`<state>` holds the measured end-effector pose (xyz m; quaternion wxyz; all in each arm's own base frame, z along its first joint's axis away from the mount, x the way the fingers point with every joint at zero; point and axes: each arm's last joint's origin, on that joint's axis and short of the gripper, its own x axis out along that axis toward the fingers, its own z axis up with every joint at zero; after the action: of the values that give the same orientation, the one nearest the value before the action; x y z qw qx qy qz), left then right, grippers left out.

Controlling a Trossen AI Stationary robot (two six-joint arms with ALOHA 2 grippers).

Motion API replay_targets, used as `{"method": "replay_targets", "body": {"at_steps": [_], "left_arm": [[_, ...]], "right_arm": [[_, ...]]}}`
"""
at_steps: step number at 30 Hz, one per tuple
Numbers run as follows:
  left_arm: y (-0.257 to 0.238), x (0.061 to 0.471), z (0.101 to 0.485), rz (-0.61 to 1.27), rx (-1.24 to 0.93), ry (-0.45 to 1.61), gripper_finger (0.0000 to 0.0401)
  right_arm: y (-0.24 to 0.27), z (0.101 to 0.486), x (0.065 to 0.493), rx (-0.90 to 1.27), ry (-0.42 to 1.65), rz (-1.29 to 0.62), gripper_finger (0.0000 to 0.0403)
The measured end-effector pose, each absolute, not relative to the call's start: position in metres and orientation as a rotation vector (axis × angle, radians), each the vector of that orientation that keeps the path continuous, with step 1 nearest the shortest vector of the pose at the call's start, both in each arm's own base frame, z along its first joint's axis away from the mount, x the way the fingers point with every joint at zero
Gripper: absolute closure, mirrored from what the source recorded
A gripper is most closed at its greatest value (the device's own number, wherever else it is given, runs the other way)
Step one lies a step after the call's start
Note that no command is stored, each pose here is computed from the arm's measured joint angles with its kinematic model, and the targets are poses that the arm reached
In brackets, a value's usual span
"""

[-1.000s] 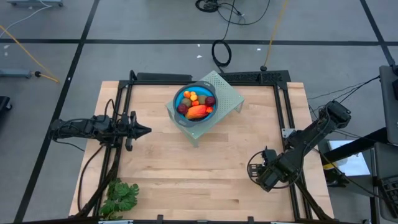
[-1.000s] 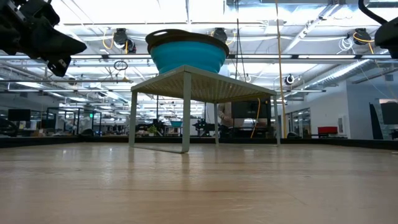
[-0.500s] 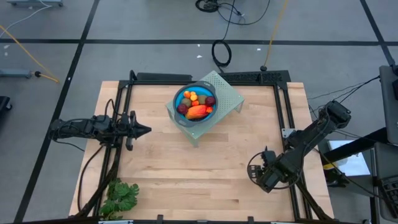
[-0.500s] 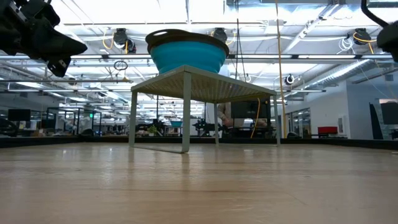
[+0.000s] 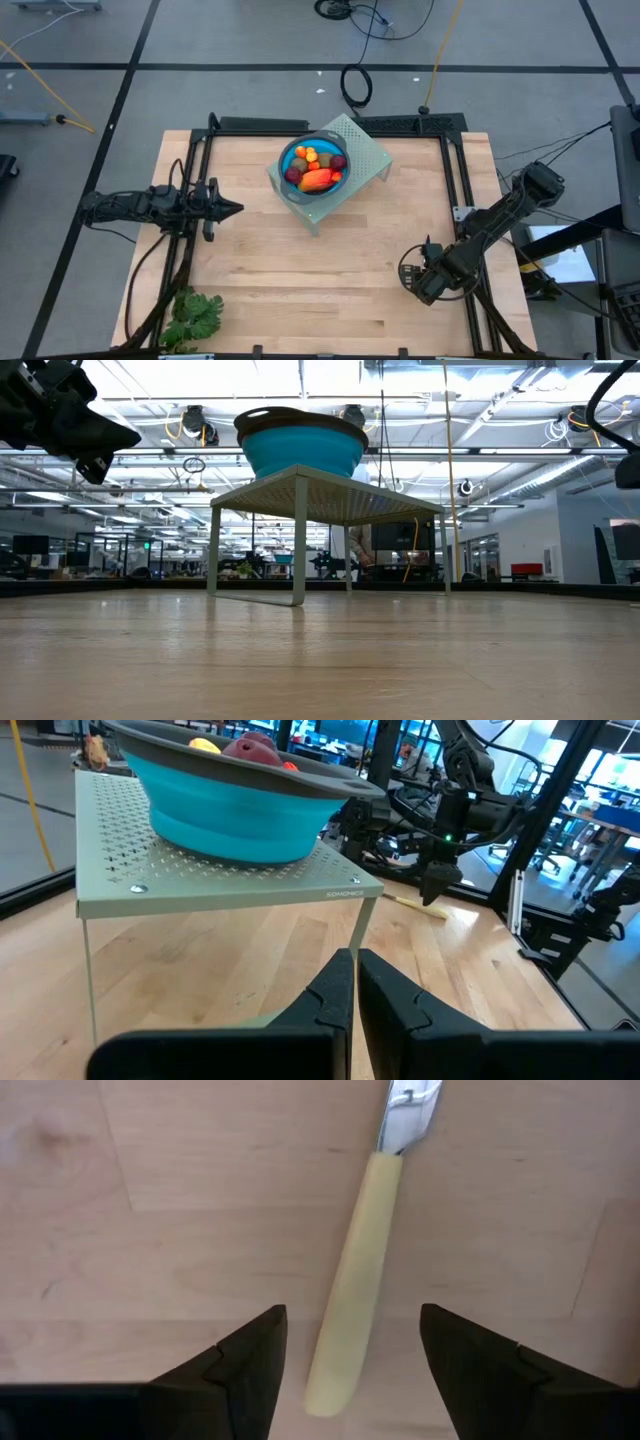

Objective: Pick & Place Fruit
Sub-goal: Put the yellow table knife on the shelf to the right of the blue strainer bowl

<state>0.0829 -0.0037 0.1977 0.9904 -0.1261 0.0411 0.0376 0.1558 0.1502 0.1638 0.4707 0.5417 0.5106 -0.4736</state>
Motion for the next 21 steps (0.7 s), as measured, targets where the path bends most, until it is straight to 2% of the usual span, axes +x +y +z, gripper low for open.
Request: {"method": "replay_targets", "body": {"at_steps": [6,14,21], "left_arm": [[-0.004,0.083,0.198,0.076,-0.253,0.083,0.0384],[-0.004,0.083,0.198,0.076,-0.254,0.082,0.0384],[-0.004,0.083,0.198,0.077,-0.259,0.081,0.0384]], "right_arm": [[0.146,0.156,0.152,1.317,1.248,-1.18,0.0177],[0.143,0.136,0.149,1.379,1.249,-1.108,0.0177],[0.142,0.135,0.148,1.361,1.252,-1.1,0.0177]]}}
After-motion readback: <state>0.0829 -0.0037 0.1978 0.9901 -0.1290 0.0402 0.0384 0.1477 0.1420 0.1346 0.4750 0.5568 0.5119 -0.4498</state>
